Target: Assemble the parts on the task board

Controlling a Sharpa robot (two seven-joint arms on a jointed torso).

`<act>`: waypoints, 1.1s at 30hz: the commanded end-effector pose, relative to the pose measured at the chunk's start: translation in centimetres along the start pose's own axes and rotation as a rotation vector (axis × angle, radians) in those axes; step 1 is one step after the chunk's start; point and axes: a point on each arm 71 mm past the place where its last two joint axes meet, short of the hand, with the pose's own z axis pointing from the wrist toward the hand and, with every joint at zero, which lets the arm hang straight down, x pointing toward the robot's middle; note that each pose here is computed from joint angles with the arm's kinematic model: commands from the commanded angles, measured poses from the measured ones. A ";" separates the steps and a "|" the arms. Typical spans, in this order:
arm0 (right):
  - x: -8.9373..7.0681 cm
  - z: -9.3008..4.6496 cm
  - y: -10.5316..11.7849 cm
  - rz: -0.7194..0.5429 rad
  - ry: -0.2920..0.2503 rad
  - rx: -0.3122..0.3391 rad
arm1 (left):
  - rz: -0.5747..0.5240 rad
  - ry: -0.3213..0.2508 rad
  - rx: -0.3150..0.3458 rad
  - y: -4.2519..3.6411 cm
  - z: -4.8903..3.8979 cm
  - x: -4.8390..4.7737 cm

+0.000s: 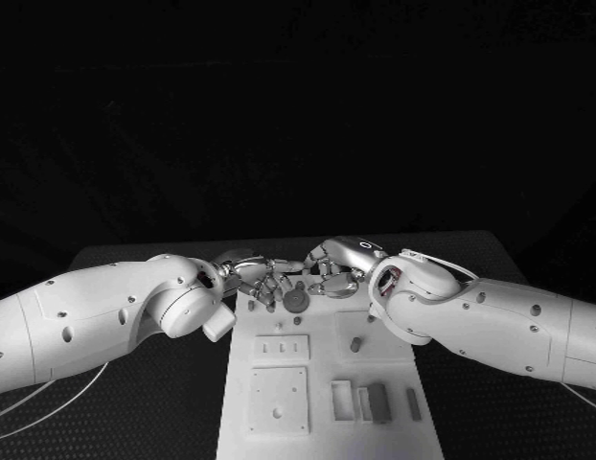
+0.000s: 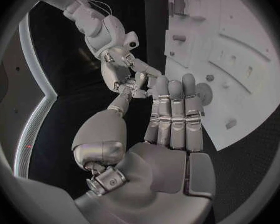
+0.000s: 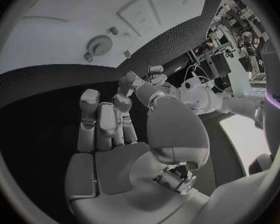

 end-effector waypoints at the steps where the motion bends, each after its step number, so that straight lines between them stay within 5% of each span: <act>1: 0.4 0.0 0.6 -0.024 0.013 -0.005 | 0.062 0.052 -0.036 0.00 0.03 0.73; 33: 1.1 -0.1 2.9 -0.016 0.007 -0.050 | 0.107 0.075 -0.064 -0.16 0.34 1.58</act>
